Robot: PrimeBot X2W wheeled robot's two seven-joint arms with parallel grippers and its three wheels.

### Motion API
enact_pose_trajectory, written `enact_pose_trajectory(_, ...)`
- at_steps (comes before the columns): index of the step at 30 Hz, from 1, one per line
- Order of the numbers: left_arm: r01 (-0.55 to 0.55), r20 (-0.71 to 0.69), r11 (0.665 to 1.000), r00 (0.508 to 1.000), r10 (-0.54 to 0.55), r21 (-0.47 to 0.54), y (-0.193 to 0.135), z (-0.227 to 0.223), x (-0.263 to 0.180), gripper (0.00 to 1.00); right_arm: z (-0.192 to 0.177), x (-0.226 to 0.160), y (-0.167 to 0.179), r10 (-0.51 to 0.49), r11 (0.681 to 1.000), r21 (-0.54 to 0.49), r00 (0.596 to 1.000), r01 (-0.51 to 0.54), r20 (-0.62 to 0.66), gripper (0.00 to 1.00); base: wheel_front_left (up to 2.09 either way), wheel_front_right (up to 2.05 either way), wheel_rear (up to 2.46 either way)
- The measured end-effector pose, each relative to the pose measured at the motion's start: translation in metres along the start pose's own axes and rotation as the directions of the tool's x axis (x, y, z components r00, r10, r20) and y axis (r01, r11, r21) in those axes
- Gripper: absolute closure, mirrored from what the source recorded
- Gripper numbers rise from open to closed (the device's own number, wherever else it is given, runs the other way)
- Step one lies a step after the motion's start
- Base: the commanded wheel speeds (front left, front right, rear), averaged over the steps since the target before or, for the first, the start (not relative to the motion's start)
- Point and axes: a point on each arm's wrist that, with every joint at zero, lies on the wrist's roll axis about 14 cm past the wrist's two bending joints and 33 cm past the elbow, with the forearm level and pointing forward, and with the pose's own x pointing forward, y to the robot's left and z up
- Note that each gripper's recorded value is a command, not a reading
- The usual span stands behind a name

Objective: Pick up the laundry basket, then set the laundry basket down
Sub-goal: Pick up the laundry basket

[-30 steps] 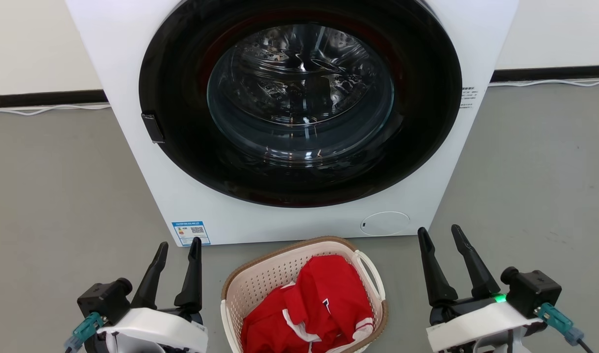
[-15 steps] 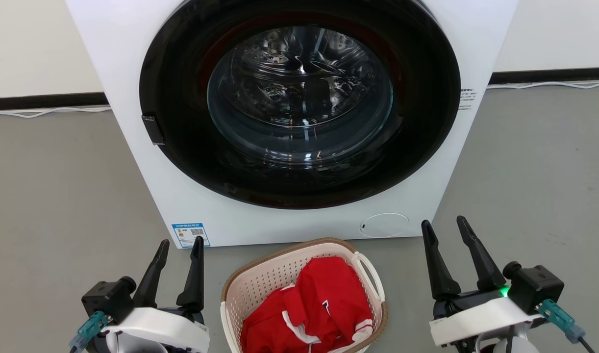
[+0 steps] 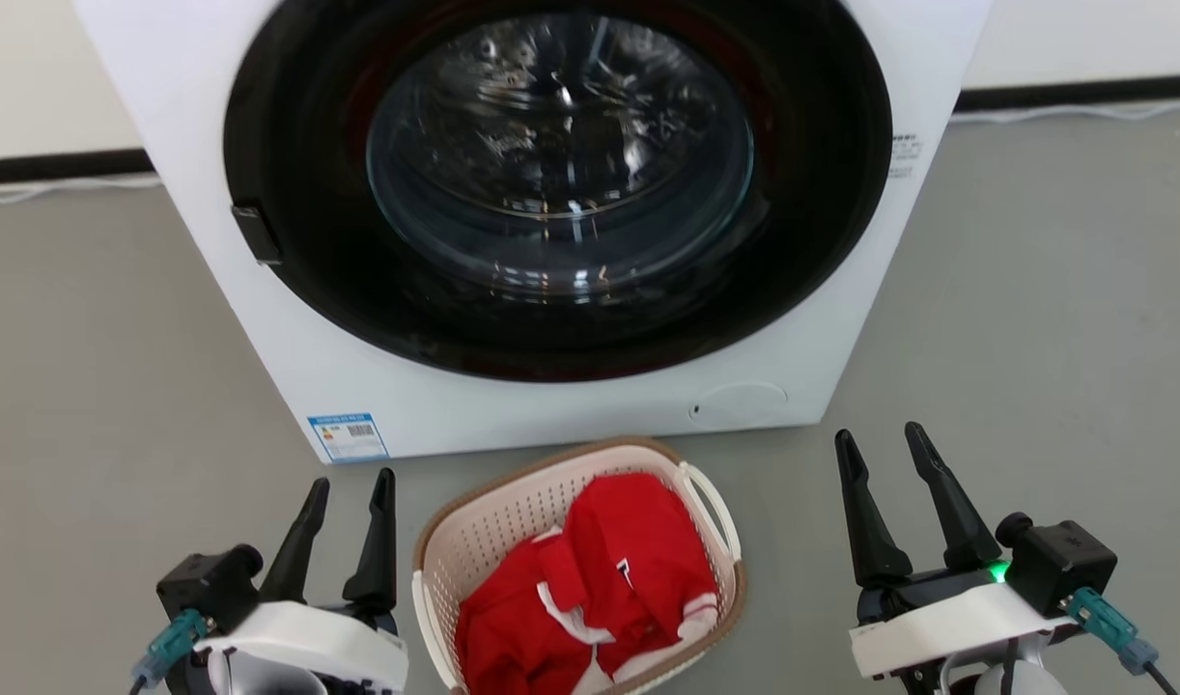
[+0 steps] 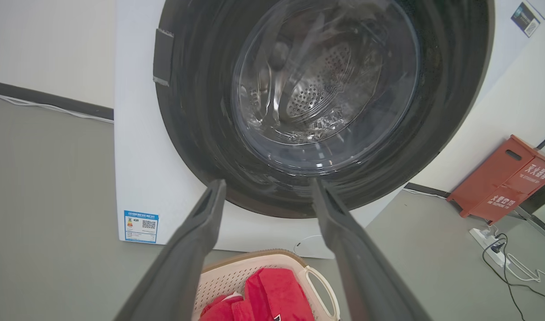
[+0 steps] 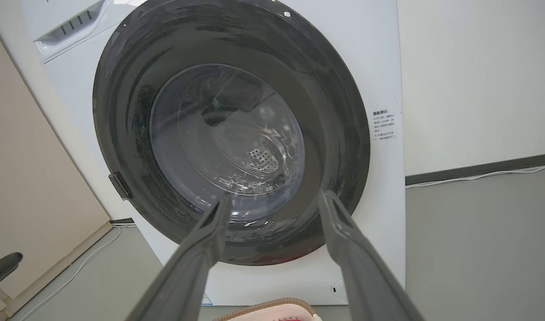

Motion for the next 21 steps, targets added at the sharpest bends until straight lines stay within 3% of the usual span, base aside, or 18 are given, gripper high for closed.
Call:
enact_pose_trajectory(13,-0.102,-0.195,0.993,0.977,0.09,-0.051,0.039,-0.066,0.03,0.0,-0.027,0.025,-0.018,-0.036,0.999,0.009,0.997,0.037,-0.063,0.0,0.0,0.0,0.0)
enact_pose_trajectory(21,-0.219,-0.389,0.974,0.904,0.178,-0.065,0.074,-0.131,0.03,0.0,-0.056,0.034,-0.027,-0.052,0.998,0.011,0.99,0.054,-0.131,0.0,0.0,0.0,0.0)
